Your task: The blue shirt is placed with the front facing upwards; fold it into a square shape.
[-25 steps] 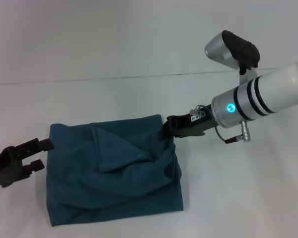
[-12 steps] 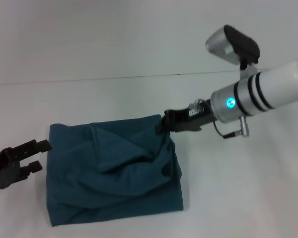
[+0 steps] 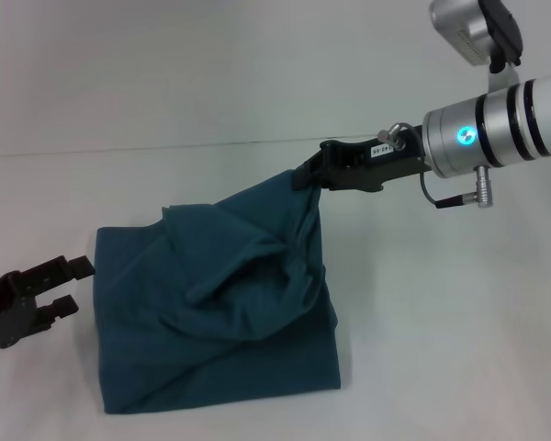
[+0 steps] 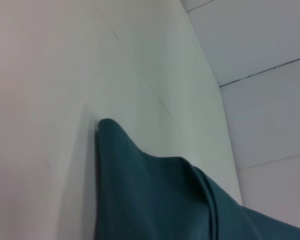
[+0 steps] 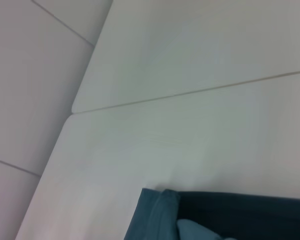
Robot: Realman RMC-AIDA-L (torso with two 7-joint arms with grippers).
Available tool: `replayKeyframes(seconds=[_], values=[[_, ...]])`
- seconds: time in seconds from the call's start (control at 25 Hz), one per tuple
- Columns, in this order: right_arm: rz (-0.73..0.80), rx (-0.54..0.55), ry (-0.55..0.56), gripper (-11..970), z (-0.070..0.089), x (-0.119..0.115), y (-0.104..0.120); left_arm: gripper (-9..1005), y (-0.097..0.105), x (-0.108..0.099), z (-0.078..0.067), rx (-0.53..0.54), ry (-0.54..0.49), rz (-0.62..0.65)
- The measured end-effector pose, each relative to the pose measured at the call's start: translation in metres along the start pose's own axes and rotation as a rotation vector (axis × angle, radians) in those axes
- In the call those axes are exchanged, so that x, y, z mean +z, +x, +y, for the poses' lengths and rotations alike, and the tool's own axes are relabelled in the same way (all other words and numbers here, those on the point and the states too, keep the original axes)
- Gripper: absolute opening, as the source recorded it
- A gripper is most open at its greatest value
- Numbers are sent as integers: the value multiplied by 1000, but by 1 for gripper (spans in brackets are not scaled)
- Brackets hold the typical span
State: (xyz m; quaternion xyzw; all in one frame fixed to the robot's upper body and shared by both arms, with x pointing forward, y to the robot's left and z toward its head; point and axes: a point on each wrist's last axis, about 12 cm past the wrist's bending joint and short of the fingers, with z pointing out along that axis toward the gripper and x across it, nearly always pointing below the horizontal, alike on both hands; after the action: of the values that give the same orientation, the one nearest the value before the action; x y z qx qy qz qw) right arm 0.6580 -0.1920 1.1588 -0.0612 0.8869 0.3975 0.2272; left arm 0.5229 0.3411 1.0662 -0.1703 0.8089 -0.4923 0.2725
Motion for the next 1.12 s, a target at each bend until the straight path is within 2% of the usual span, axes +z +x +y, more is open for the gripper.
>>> replayKeyframes(seconds=[0.6, 0.84, 1.0, 1.12], values=[[14, 3, 21, 190, -8, 7, 9, 845, 0, 0, 0, -1, -2, -1], [51, -55, 145, 213, -22, 5, 11, 845, 1, 0, 0, -1, -2, 0], [36, -86, 216, 228, -32, -7, 2, 845, 1, 0, 0, -2, -1, 1], [5, -73, 212, 256, -36, -25, -10, 845, 1, 0, 0, -2, 0, 2]])
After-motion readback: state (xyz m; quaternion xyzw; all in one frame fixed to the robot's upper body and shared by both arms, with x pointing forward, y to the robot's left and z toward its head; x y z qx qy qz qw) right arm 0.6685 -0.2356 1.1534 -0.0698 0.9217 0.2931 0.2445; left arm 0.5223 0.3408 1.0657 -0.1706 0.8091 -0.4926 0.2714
